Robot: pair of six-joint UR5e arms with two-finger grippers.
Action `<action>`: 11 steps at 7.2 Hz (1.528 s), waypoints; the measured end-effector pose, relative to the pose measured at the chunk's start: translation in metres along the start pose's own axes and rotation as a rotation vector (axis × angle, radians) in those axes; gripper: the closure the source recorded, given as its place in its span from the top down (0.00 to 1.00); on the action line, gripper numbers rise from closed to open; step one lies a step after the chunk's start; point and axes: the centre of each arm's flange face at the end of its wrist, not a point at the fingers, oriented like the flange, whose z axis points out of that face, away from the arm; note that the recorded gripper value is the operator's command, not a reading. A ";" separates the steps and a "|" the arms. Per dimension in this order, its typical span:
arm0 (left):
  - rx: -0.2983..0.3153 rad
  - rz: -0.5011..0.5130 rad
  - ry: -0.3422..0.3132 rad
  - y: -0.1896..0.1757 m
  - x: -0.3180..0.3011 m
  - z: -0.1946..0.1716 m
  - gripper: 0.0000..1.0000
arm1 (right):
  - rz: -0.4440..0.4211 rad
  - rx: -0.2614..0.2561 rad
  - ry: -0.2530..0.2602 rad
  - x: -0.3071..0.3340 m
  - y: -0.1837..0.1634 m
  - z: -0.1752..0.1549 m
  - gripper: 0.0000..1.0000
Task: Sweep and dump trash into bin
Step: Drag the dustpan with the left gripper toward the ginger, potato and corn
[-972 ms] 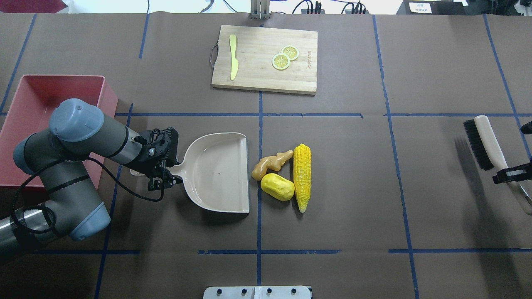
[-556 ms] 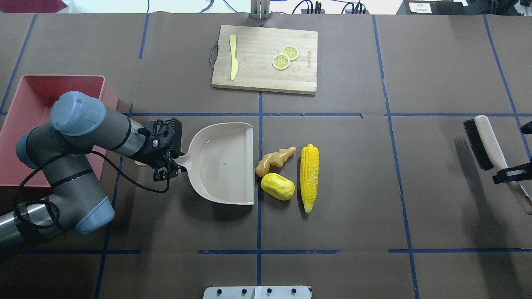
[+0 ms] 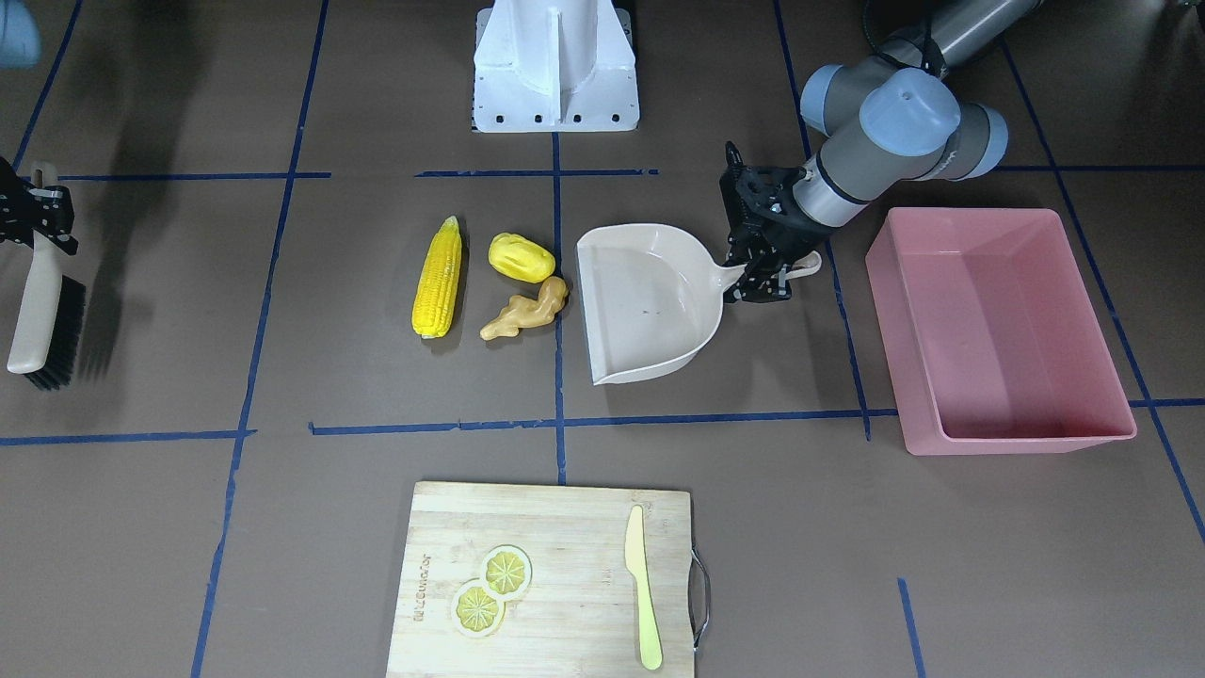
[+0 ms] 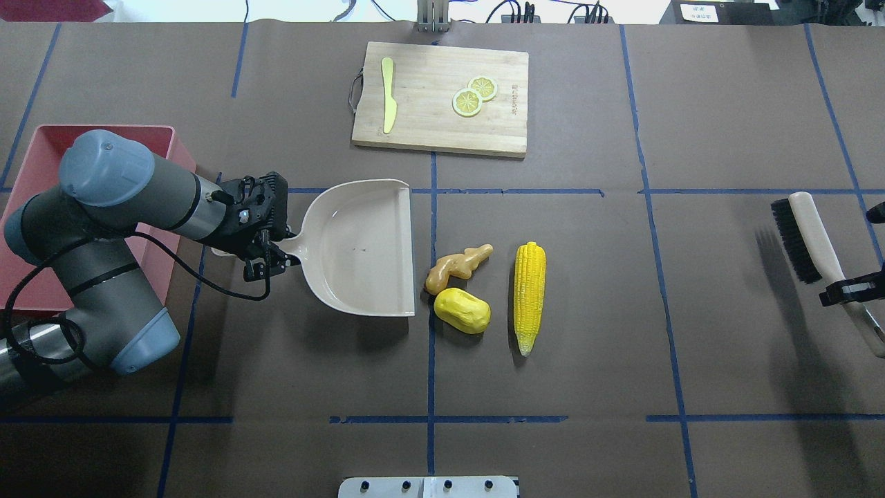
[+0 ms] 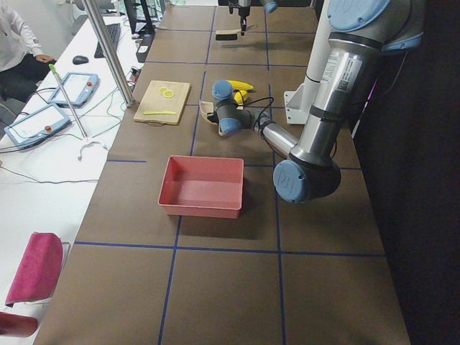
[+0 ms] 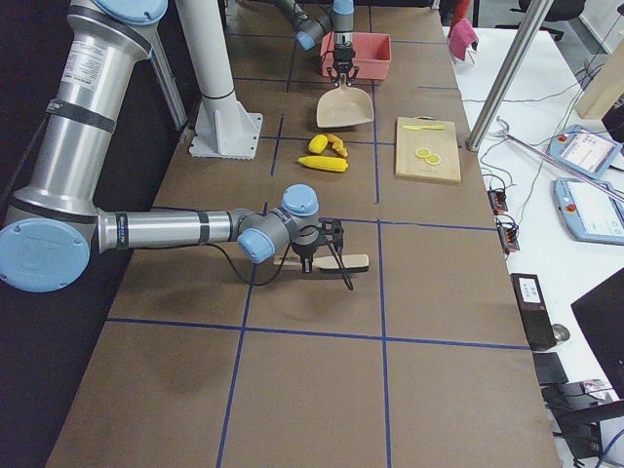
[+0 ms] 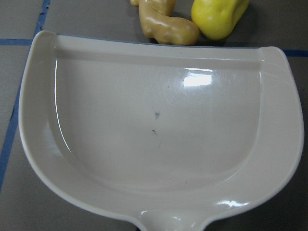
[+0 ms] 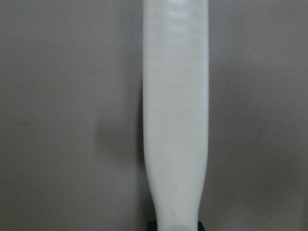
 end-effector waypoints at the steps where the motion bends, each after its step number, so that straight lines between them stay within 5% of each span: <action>1: -0.038 0.004 0.013 -0.004 0.002 -0.004 0.00 | 0.000 0.000 0.000 0.000 0.000 0.000 0.00; 3: -0.150 0.050 0.055 -0.027 0.014 -0.021 0.00 | 0.000 0.001 -0.001 0.000 0.000 0.000 0.00; 5: -0.219 0.100 0.063 -0.042 0.040 -0.001 0.00 | -0.001 0.000 -0.001 -0.001 0.000 0.000 0.00; 11: -0.254 -0.098 0.038 -0.055 0.052 0.028 0.00 | 0.019 0.005 -0.015 -0.010 -0.002 -0.004 0.00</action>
